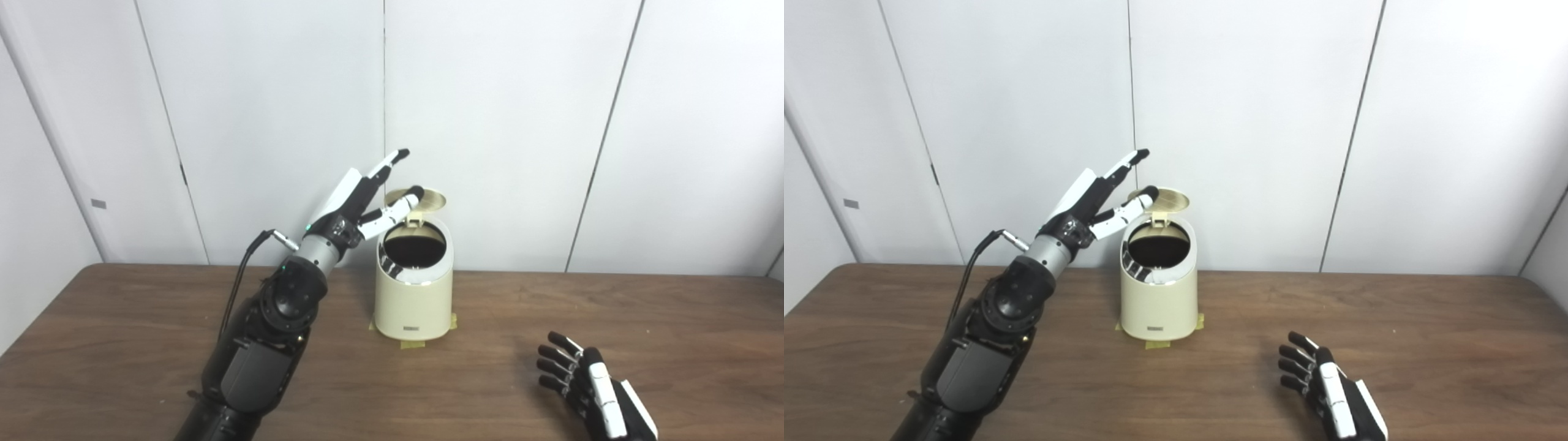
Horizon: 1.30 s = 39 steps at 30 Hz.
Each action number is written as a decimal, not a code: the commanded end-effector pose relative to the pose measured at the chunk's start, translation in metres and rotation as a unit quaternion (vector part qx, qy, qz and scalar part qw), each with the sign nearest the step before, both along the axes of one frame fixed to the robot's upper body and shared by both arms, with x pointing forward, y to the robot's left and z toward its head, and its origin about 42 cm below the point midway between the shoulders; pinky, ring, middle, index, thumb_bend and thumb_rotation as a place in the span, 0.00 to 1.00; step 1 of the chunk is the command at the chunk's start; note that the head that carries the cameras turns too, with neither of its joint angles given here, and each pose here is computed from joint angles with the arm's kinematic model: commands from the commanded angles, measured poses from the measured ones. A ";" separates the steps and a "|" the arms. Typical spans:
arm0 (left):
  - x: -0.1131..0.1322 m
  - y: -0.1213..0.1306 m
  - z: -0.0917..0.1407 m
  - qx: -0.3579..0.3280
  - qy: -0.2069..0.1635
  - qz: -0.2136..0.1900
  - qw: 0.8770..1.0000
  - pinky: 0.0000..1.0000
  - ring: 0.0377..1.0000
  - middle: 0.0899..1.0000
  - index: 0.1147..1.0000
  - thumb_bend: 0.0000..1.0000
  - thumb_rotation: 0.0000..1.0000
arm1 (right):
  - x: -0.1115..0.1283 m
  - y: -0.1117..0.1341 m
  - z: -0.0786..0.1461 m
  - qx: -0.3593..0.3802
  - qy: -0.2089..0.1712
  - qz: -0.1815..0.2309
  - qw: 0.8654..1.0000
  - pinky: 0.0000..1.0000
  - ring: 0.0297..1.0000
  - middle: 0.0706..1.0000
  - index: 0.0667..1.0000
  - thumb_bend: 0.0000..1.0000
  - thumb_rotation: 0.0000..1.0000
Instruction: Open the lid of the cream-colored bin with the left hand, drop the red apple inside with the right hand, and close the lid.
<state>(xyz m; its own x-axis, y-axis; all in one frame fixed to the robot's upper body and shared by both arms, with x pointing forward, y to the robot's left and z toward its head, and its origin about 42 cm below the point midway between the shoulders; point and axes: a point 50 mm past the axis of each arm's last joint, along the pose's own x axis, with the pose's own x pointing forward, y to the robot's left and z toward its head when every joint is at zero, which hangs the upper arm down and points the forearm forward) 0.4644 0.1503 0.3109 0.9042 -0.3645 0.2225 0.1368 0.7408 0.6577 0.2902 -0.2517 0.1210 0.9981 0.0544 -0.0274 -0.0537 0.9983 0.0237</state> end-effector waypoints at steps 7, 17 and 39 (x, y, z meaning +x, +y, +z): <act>0.009 -0.010 0.037 0.006 -0.047 -0.016 0.999 1.00 1.00 1.00 1.00 0.43 0.72 | 0.001 0.003 0.007 0.007 -0.014 0.006 1.000 0.78 0.82 0.82 0.83 0.50 0.93; 0.013 -0.009 0.046 0.174 -0.085 -0.010 0.981 1.00 1.00 1.00 1.00 0.45 0.73 | -0.004 0.003 0.008 0.012 -0.012 0.004 1.000 0.78 0.82 0.81 0.84 0.48 0.92; -0.010 -0.012 0.058 0.332 -0.012 -0.006 0.943 0.99 0.99 0.95 0.93 0.61 0.76 | -0.008 -0.003 0.010 0.022 -0.005 0.000 1.000 0.81 0.84 0.83 0.86 0.47 0.91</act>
<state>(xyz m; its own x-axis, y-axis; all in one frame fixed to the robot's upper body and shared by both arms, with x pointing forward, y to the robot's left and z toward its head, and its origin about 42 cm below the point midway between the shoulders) 0.4542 0.1420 0.3298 0.8904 -0.4385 -0.1221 0.2162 0.1712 0.9612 0.2804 -0.2525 0.1225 0.9978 0.0532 -0.0404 -0.0505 0.9965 0.0664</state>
